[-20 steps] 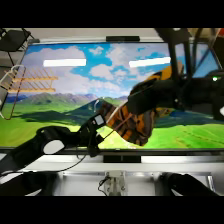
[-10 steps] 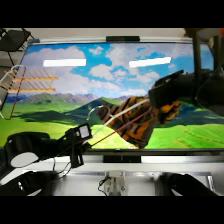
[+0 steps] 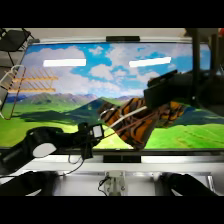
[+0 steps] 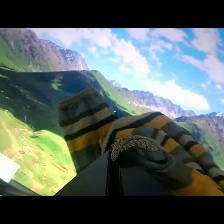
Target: Fold the shirts.
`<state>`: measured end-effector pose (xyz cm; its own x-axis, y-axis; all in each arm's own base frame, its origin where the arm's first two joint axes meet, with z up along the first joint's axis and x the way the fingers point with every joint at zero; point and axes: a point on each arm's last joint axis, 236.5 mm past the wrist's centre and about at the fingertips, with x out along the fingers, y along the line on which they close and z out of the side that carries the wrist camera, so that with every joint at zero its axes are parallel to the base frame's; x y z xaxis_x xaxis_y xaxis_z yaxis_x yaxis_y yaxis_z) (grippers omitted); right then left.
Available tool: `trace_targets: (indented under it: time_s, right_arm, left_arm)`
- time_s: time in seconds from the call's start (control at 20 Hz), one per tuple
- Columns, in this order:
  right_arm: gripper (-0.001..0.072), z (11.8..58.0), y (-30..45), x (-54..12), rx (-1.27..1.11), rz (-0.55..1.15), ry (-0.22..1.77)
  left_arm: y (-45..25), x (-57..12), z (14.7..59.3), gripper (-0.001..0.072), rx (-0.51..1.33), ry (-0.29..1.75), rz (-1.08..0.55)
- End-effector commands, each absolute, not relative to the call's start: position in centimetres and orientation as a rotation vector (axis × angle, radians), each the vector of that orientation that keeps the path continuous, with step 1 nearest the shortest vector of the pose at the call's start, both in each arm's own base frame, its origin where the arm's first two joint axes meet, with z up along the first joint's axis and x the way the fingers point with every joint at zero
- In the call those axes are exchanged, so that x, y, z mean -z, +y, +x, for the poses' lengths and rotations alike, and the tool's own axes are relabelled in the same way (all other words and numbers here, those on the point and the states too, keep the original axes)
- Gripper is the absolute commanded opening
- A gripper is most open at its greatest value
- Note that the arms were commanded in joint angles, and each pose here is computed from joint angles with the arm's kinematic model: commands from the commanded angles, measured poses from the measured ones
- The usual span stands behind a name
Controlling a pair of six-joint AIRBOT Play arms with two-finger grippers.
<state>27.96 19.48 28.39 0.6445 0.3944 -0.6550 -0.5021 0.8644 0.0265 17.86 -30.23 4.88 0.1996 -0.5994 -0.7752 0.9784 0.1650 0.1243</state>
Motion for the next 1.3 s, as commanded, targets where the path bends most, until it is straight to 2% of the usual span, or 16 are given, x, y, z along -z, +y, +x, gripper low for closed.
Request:
trace_targets:
  time_s: [0.0, 0.2, 0.4, 0.45, 0.55, 0.6, 0.75, 0.85, 1.05, 1.25]
  right_arm:
    - [0.0062, 25.9, 22.4, -28.6, -0.638, -0.065, 0.740]
    - [0.0062, 24.7, 23.7, -28.7, -0.690, 0.000, 0.773]
    - [0.0062, 24.2, 24.2, -28.6, -0.703, 0.041, 0.801]
    - [0.0090, 24.2, 24.1, -28.4, -0.697, 0.035, 0.808]
    - [0.0404, 24.8, 23.6, -28.4, -0.669, 0.021, 0.795]
    - [0.0454, 25.2, 23.2, -28.5, -0.651, 0.013, 0.781]
    - [0.0461, 25.8, 21.8, -30.0, -0.606, 0.004, 0.717]
    - [0.0613, 25.9, 19.9, -32.6, -0.550, 0.026, 0.641]
    - [0.0613, 25.0, 14.1, -37.9, -0.392, 0.117, 0.495]
    - [0.0612, 24.6, 11.1, -37.8, -0.289, 0.142, 0.505]
  left_arm:
    - [-33.3, -4.7, 21.6, 0.0053, 1.194, 0.563, 0.694]
    - [-34.8, -4.6, 24.9, 0.0053, 1.117, 0.582, 0.595]
    - [-34.9, -4.0, 24.4, 0.0053, 1.134, 0.618, 0.608]
    - [-34.7, -3.8, 24.0, 0.0053, 1.142, 0.634, 0.609]
    - [-34.2, -3.6, 23.3, 0.0053, 1.157, 0.666, 0.621]
    - [-34.0, -3.6, 22.9, 0.0053, 1.164, 0.678, 0.625]
    - [-34.3, -4.0, 22.0, 0.0053, 1.188, 0.702, 0.578]
    - [-34.9, -4.3, 21.3, 0.0053, 1.205, 0.719, 0.516]
    - [-35.1, -4.3, 21.2, 0.0053, 1.209, 0.725, 0.500]
    - [-35.1, -4.3, 21.2, 0.0053, 1.209, 0.726, 0.501]
